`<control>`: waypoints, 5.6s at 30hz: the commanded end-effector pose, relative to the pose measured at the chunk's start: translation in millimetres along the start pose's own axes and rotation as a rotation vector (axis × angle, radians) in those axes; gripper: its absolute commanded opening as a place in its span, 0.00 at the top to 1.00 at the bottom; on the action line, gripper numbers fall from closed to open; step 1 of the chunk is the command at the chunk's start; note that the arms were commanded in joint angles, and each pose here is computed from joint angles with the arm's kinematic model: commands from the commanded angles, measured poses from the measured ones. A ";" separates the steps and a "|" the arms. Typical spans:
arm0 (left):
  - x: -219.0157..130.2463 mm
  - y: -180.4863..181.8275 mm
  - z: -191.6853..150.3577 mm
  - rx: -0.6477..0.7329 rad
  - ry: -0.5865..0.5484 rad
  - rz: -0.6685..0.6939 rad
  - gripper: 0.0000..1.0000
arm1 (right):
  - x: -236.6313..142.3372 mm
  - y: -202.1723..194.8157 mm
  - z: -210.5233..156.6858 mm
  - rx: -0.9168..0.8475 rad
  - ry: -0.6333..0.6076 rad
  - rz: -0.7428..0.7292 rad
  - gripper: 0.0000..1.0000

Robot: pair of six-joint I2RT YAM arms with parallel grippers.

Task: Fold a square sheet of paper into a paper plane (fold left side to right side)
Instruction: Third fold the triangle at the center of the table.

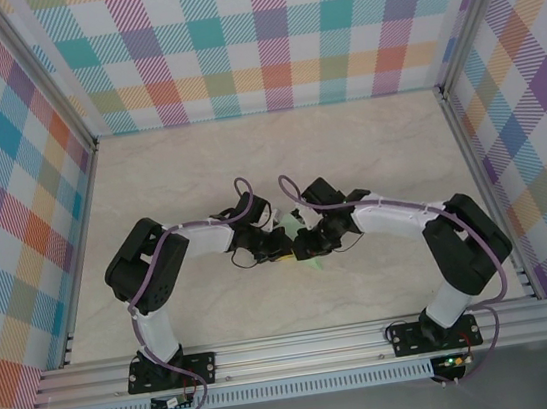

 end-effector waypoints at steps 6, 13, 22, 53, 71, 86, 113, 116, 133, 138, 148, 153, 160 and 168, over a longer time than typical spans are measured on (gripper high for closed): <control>10.0 17.1 -8.6 -0.025 0.043 0.115 0.92 | 15.9 -15.8 -4.7 0.078 0.075 -0.083 0.77; 10.2 17.1 -8.1 -0.024 0.046 0.118 0.92 | 20.1 -25.0 -9.5 0.090 0.102 -0.146 0.77; 9.6 16.7 -7.8 -0.024 0.045 0.119 0.92 | 21.2 -31.4 -10.9 0.096 0.104 -0.210 0.77; 5.0 12.0 -5.0 -0.015 0.030 0.120 0.92 | 6.8 5.2 -15.4 0.078 0.023 -0.012 0.81; 5.0 12.2 -4.6 -0.012 0.032 0.125 0.92 | 30.9 -14.0 -17.5 0.146 0.053 -0.163 0.82; 5.9 13.1 -4.8 -0.015 0.034 0.127 0.92 | 19.9 -16.5 -21.3 0.186 0.019 -0.056 0.82; 5.4 10.8 -1.9 -0.010 0.034 0.124 0.93 | 23.9 -43.1 -26.6 0.278 0.035 -0.194 0.89; 4.9 9.8 -0.9 -0.008 0.031 0.122 0.93 | 25.1 -46.4 -28.3 0.284 0.048 -0.225 0.90; -31.7 -36.9 0.4 0.124 -0.058 0.003 0.92 | 30.6 -68.4 -43.4 0.341 0.094 -0.231 0.97; -27.7 -51.0 -12.8 0.167 -0.037 -0.017 0.93 | 29.1 -68.0 -41.4 0.333 0.082 -0.231 0.98; 4.8 -53.4 -10.2 0.172 0.011 -0.028 0.95 | 27.3 -67.2 -41.4 0.328 0.079 -0.231 1.00; 13.1 -46.2 -10.9 0.153 0.029 -0.010 0.96 | 27.0 -67.0 -40.5 0.329 0.075 -0.230 1.00; 24.8 -39.8 -13.8 0.138 0.053 -0.007 0.97 | 27.8 -68.0 -40.8 0.329 0.079 -0.239 1.00; 28.9 -17.0 -12.7 0.143 0.067 0.109 0.98 | 26.2 -70.3 -42.5 0.327 0.082 -0.271 1.00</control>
Point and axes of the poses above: each hand's point on the last joint's axis, 136 mm out from that joint toward the fingers, its own x axis out along the fingers, its own y axis along the line the jaws close on, z = x × y, the point moved 10 cm from there along -x, back along the fingers, and after that the axes turned 10 degrees about x, right-handed, at the moved point
